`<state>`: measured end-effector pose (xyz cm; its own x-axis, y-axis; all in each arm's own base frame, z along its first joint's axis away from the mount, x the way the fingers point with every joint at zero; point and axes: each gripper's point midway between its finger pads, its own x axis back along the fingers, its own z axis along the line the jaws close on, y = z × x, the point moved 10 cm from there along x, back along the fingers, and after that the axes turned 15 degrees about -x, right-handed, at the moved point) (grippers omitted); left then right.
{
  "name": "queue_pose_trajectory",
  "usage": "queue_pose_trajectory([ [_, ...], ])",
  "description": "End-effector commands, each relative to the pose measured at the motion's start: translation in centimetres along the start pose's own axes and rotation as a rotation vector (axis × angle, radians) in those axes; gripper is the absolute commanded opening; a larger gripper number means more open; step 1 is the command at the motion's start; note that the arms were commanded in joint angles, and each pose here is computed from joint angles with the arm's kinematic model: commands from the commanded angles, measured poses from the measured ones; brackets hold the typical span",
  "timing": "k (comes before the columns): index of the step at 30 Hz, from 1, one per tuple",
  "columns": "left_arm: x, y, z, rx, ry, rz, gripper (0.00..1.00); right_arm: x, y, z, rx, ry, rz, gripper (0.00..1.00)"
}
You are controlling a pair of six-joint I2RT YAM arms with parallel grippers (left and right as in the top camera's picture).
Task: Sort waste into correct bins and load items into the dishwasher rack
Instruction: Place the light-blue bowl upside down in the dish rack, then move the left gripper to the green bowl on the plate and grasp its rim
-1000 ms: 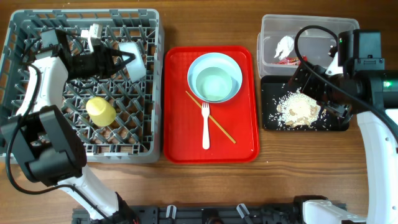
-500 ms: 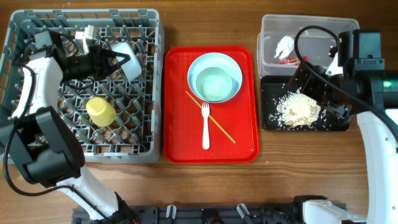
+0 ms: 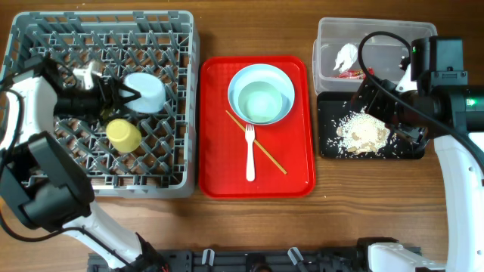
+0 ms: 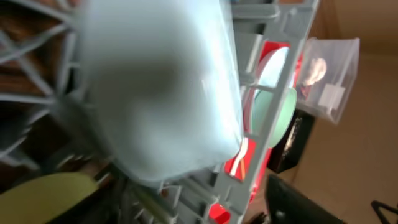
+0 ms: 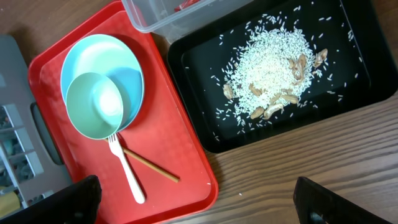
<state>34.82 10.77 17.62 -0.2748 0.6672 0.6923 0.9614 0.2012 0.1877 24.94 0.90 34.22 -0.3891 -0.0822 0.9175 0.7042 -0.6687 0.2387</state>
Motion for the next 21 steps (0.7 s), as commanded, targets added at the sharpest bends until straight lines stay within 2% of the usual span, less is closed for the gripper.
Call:
queue_pose_trajectory([
  [1, 0.4, -0.3, 0.1, 0.024, 0.002, 0.0, 0.88, 0.6, 0.0, -0.2, -0.008, -0.001, -0.026, 1.0],
  [2, 0.8, -0.3, -0.3, 0.013, 0.001, -0.012, 0.99, 0.6, 0.0, -0.2, -0.005, -0.001, -0.026, 1.0],
  [7, 3.7, -0.5, -4.7, -0.112, 0.032, -0.111, 1.0, 0.6, 0.0, -0.3, -0.001, -0.01, -0.034, 1.0],
  [10, 4.8, -0.9, -9.8, -0.278, 0.055, -0.171, 1.0, 0.6, 0.2, -0.5, -0.002, -0.031, -0.052, 1.0],
  [12, 4.6, -1.2, -12.9, -0.35, 0.125, -0.193, 1.0, 0.6, 0.2, -0.5, -0.002, -0.033, -0.053, 1.0],
  [15, 2.6, -1.5, -17.8, -0.462, 0.255, -0.221, 1.0, 0.6, 0.1, -0.8, -0.032, -0.061, -0.063, 1.0],
  [19, -3.6, -2.5, -24.2, -0.66, 0.304, -0.208, 1.0, 0.8, 0.1, -2.0, -0.129, -0.187, -0.114, 1.0],
  [21, -7.0, -3.4, -26.7, -0.757, 0.324, -0.198, 1.0, 0.8, 0.1, -2.0, -0.126, -0.191, -0.113, 1.0],
])
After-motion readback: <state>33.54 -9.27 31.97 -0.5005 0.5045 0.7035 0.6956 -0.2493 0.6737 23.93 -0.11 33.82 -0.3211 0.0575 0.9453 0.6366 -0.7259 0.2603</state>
